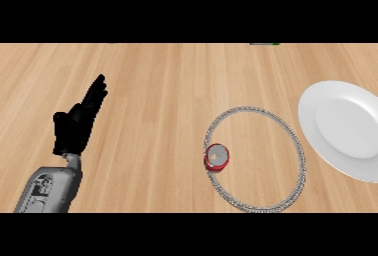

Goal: Pick the squash from the placemat and place it in the plate

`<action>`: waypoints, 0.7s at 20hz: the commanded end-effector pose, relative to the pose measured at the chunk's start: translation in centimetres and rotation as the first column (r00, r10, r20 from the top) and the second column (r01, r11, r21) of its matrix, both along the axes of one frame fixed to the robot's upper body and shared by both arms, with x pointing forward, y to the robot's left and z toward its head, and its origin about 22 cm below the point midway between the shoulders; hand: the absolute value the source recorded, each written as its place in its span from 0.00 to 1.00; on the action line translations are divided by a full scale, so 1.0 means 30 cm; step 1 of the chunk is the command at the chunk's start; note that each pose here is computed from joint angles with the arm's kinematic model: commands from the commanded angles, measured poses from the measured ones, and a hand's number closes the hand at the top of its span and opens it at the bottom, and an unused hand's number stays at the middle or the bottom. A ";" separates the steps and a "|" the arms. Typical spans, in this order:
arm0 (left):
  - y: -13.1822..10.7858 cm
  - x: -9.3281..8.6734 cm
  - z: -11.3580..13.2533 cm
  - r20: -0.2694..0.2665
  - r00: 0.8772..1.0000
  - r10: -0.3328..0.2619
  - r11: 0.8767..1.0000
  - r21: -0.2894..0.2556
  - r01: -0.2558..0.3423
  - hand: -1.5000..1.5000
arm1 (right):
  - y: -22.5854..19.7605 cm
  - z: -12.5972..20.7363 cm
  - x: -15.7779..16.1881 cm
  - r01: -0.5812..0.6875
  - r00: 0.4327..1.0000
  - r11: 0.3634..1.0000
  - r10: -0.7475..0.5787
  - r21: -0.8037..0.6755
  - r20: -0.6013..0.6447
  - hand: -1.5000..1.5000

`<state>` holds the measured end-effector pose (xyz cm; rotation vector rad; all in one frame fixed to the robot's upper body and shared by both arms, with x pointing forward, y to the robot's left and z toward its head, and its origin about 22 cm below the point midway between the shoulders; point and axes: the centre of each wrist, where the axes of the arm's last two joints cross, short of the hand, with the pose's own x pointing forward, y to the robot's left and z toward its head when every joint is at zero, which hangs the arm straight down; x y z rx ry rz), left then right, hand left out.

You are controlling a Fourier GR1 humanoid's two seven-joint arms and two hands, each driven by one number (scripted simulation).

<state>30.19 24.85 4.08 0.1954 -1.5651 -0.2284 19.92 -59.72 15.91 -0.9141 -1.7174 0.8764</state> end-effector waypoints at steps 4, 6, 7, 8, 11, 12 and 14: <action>0.000 0.028 -0.010 0.005 1.000 -0.027 1.000 0.006 0.027 0.50 | 0.057 -0.045 0.135 -0.167 0.984 0.979 0.173 0.115 -0.050 1.00; -0.004 0.061 0.060 0.016 1.000 -0.022 1.000 0.003 0.022 0.50 | 0.097 -0.081 0.189 -0.176 0.978 0.976 0.188 0.129 -0.089 1.00; 0.017 -0.002 0.003 0.017 1.000 -0.004 1.000 0.008 0.004 0.50 | 0.102 -0.102 0.192 -0.177 0.977 0.976 0.189 0.122 -0.094 1.00; -0.020 0.032 0.006 0.013 1.000 -0.017 1.000 -0.008 0.017 0.50 | 0.140 -0.132 0.230 -0.204 0.971 0.971 0.217 0.126 -0.096 1.00; 0.013 0.038 0.002 0.021 1.000 0.000 1.000 0.015 0.000 0.50 | 0.203 -0.189 0.288 -0.251 0.955 0.956 0.271 0.152 -0.123 1.00; -0.058 0.017 0.000 -0.003 1.000 -0.008 1.000 0.003 0.008 0.50 | 0.194 -0.144 0.306 -0.241 0.959 0.962 0.256 0.130 -0.121 1.00; -0.035 0.010 0.046 0.004 1.000 -0.018 1.000 0.013 0.018 0.50 | 0.278 -0.214 0.376 -0.225 0.960 0.971 0.235 0.080 -0.151 1.00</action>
